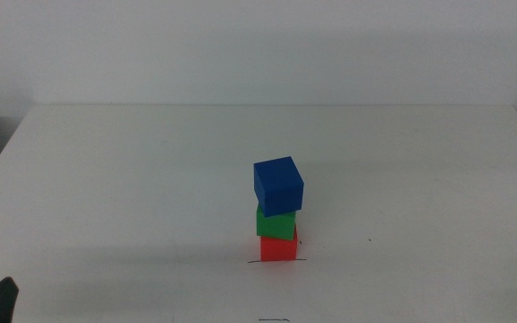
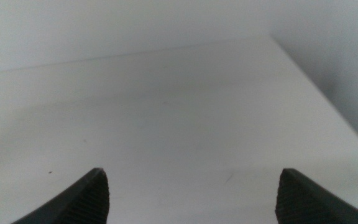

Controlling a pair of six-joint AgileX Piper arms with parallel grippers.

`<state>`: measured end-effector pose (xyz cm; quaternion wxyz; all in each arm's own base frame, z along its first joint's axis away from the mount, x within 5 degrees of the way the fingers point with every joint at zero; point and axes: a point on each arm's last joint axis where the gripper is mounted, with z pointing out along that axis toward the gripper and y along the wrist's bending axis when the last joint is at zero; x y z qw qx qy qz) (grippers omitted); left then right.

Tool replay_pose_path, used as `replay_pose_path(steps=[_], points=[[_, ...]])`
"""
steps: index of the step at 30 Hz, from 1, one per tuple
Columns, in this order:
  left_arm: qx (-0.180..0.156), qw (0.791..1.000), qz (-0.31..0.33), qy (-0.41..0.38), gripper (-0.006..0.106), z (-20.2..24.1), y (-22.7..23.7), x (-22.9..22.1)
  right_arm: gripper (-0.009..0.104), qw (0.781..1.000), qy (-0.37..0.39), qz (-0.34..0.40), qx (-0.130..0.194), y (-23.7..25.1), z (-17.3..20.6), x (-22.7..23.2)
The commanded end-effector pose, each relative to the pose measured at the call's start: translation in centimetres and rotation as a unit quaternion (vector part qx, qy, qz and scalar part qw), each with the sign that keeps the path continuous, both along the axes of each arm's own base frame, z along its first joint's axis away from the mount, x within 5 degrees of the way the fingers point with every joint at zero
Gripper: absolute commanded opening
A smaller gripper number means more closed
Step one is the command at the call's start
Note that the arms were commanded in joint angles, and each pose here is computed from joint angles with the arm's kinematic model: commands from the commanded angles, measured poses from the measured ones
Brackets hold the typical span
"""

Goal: Stack red cubes first, then green, then blue cubes in a specific spot.

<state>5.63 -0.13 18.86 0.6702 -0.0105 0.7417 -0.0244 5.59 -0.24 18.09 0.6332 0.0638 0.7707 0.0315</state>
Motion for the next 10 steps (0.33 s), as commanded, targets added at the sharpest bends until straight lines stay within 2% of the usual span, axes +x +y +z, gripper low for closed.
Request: replay_pose_path(steps=[1,3,10], points=[[-0.011,0.998,0.001,-0.057,0.093,0.97,0.01,-0.15,0.071,0.998,-0.045,-0.002,-0.039,-0.11,1.04,-0.03],[-0.012,0.998,0.001,-0.058,0.093,0.99,0.01,-0.15,0.071,0.997,-0.053,-0.003,-0.053,-0.15,1.14,-0.13],[-0.011,0.998,0.001,-0.057,0.093,1.01,0.01,-0.15,0.071,0.997,-0.052,-0.003,-0.055,-0.16,1.13,-0.13]])
